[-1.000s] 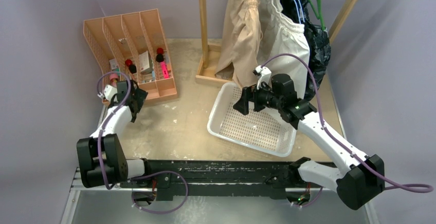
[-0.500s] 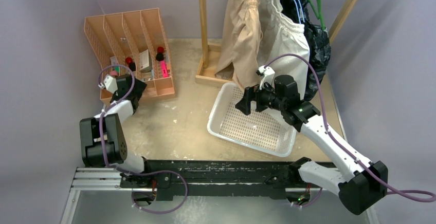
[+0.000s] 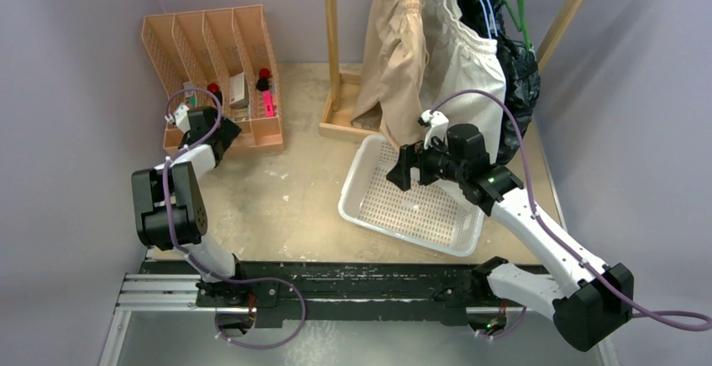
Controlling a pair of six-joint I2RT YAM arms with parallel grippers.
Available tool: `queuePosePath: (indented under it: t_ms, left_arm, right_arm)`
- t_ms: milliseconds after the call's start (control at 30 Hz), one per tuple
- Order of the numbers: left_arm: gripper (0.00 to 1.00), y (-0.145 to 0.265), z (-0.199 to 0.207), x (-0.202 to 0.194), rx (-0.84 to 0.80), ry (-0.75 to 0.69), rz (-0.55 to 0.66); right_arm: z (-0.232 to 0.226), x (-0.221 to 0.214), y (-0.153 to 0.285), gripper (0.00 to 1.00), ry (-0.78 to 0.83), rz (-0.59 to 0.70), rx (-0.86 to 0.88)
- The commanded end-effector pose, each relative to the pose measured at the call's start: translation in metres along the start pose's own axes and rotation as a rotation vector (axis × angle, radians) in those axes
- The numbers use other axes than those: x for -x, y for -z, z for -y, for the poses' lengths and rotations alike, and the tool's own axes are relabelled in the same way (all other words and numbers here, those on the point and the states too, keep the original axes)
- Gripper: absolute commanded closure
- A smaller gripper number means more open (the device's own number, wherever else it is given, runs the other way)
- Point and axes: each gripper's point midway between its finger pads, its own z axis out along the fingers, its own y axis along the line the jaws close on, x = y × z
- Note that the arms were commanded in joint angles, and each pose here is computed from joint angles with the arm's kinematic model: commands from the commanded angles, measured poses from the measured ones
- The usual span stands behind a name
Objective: Remove the shorts from the hanger
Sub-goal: Move the distractor to the corner of the board.
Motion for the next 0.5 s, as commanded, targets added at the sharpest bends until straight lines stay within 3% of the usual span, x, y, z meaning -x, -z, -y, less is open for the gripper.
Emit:
queuePosePath:
  t_ms: [0, 267, 467]
  left_arm:
    - [0.0, 0.001, 0.035, 0.056, -0.081, -0.041, 0.131]
    - [0.01, -0.002, 0.041, 0.061, -0.088, -0.16, 0.079]
    - [0.02, 0.034, 0.032, 0.023, -0.129, -0.075, -0.046]
  right_arm:
    - [-0.002, 0.014, 0.01, 0.0, 0.03, 0.05, -0.011]
    - [0.008, 0.018, 0.02, 0.0, 0.005, 0.063, -0.092]
    - [-0.001, 0.017, 0.01, 0.01, -0.078, 0.072, -0.043]
